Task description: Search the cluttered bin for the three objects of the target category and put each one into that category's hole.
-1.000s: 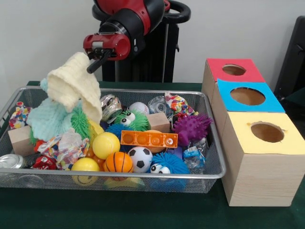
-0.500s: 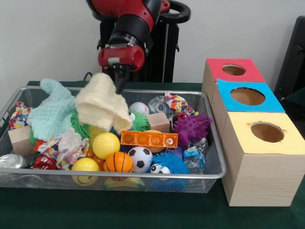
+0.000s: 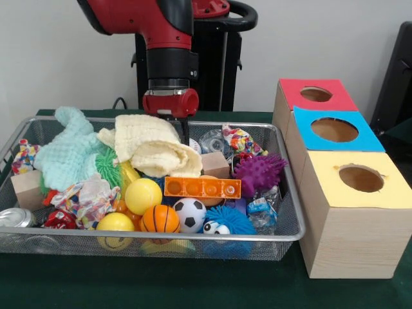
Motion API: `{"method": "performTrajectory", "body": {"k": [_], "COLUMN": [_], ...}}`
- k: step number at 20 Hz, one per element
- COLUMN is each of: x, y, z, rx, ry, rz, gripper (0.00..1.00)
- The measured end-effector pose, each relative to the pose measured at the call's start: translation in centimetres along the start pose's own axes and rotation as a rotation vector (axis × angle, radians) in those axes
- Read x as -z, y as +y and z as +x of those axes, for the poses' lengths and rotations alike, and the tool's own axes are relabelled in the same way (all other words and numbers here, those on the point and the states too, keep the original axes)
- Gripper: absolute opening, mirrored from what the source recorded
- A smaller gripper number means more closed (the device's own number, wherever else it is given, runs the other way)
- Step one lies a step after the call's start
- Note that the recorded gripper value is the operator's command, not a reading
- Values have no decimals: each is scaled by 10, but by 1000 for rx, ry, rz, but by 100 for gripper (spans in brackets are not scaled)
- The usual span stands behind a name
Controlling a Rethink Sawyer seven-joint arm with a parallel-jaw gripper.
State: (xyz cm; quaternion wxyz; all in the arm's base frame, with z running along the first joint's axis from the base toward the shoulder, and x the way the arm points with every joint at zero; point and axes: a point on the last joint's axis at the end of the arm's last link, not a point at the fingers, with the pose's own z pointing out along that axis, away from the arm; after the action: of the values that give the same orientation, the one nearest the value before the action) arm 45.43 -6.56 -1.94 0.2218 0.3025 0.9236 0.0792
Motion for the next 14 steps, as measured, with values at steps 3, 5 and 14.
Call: {"method": "performTrajectory", "body": {"k": [3, 5, 14], "x": [-4, -5, -6], "y": [6, 9, 17], "z": [-9, -12, -13], "rx": [7, 12, 15], "ry": [-19, -36, -47], "rz": [-11, -19, -41], "gripper": [100, 100, 100]}}
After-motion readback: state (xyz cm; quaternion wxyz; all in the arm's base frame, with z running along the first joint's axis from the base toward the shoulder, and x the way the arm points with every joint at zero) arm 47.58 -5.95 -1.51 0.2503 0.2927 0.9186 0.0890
